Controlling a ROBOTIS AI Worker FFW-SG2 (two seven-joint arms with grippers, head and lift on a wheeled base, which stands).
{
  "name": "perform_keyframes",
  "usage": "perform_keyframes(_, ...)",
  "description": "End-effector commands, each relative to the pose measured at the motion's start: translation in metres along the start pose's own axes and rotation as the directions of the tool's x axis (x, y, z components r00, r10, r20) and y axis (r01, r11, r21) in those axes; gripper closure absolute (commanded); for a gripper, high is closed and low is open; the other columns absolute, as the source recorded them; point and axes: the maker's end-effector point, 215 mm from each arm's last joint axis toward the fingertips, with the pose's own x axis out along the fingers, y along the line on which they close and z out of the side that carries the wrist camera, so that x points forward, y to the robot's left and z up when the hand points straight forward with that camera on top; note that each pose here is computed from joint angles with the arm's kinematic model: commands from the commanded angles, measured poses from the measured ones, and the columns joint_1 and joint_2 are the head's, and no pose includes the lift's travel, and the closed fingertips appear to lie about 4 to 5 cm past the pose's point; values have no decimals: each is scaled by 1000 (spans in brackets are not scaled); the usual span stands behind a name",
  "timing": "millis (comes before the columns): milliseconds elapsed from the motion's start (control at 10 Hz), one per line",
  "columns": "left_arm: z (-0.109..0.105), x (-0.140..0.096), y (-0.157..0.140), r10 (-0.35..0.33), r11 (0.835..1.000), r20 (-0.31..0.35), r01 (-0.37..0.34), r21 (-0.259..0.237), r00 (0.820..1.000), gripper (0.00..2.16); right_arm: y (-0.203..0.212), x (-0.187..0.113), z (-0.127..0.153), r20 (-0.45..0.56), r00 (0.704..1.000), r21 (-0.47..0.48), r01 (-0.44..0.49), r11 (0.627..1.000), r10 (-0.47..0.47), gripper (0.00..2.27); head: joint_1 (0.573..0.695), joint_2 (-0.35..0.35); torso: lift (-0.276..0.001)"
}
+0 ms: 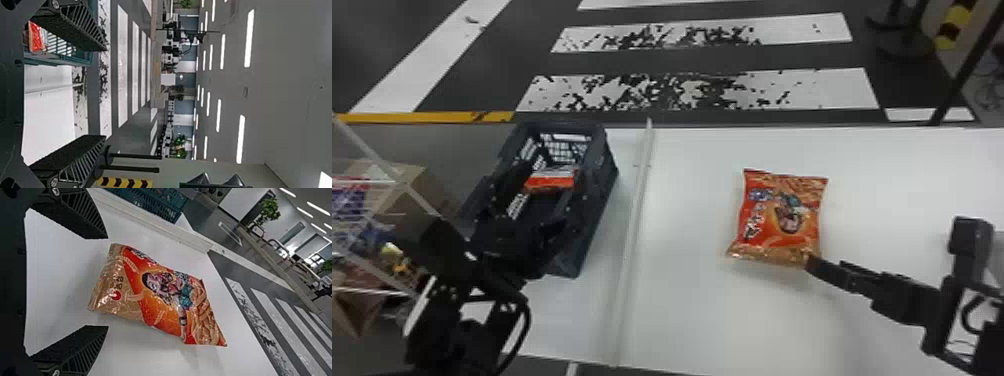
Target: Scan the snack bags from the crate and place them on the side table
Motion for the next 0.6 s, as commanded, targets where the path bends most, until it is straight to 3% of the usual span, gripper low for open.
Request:
perform_keyframes(0, -2, -2, 2, 4, 1000, -3, -4, -8, 1000, 87, -4, 9, 1, -20, 1000, -6, 9, 1000, -9, 56, 695, 157, -94)
perform_keyframes(500, -7, -3, 2, 2, 1000, -11, -2, -13, 1000, 87, -13, 36, -6, -81, 996, -28, 23, 999, -25, 70, 695, 167, -94)
